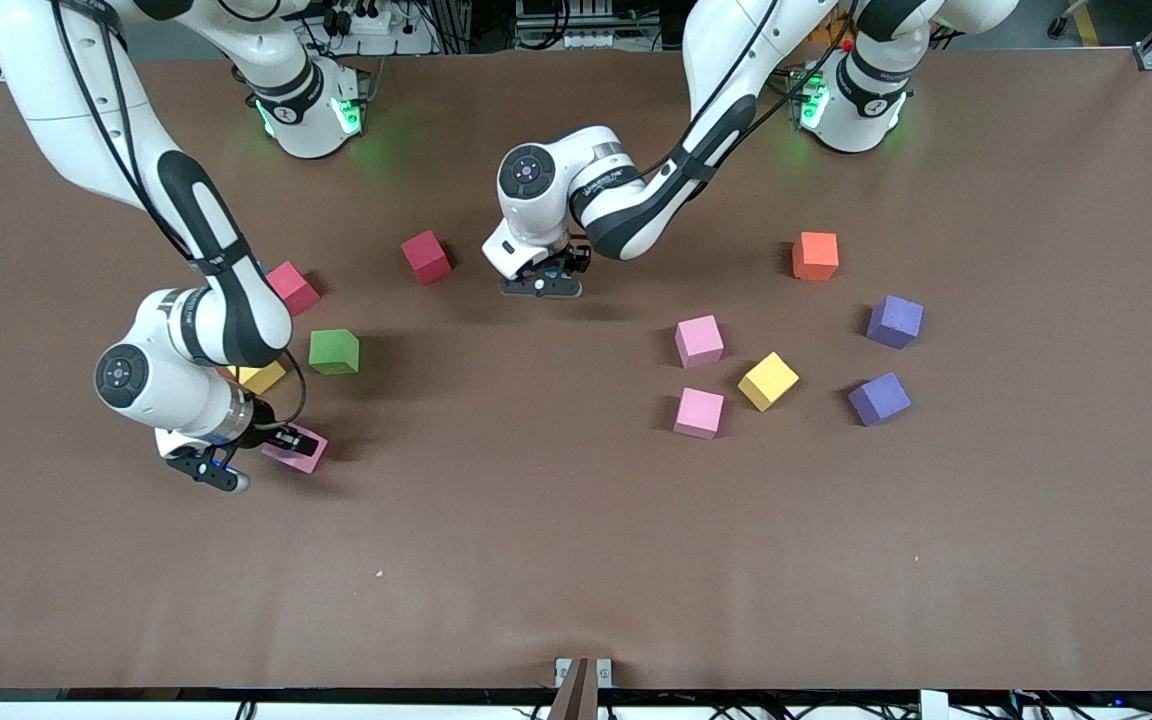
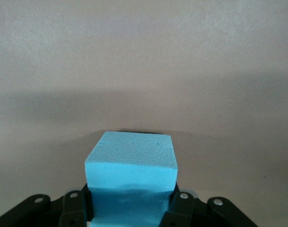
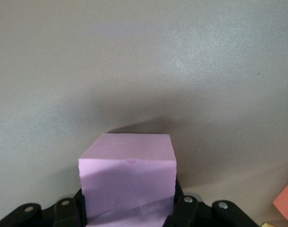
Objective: Form number 2 with 11 blocks
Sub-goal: 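Carry the cyan cube to the table middle with the left gripper, then place the pink cube beside the cyan cube with the right gripper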
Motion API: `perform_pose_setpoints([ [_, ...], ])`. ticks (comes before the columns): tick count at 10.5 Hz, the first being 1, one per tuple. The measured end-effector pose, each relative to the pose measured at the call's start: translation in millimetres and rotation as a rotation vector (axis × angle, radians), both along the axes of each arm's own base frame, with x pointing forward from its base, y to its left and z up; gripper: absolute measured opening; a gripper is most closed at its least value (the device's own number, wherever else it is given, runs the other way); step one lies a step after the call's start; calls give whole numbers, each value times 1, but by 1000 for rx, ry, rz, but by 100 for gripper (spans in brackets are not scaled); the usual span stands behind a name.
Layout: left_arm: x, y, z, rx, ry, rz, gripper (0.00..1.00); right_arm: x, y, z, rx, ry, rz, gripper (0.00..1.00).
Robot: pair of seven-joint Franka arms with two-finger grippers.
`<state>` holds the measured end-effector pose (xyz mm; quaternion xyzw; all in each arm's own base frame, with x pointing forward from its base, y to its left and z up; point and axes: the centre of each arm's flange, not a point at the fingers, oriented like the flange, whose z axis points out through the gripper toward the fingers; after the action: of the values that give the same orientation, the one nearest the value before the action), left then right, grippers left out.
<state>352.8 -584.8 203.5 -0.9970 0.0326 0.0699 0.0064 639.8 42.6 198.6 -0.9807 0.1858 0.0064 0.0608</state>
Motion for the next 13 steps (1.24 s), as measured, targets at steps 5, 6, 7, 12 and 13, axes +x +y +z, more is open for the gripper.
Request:
perform_pose_setpoints([
  [5,-7,-1,-11,18,13,22,80,6,30,39,-51,-6,123,61],
  [6,-5,-3,-5,21,9,43,93,3,49,57,-59,-8,162,61],
  [7,0,-4,9,21,0,58,100,-1,71,74,-61,-20,201,61],
  [12,92,65,107,53,-66,312,100,-35,185,108,-54,-65,384,61],
  [13,117,95,105,88,-51,375,100,-45,203,106,-53,-63,416,61],
])
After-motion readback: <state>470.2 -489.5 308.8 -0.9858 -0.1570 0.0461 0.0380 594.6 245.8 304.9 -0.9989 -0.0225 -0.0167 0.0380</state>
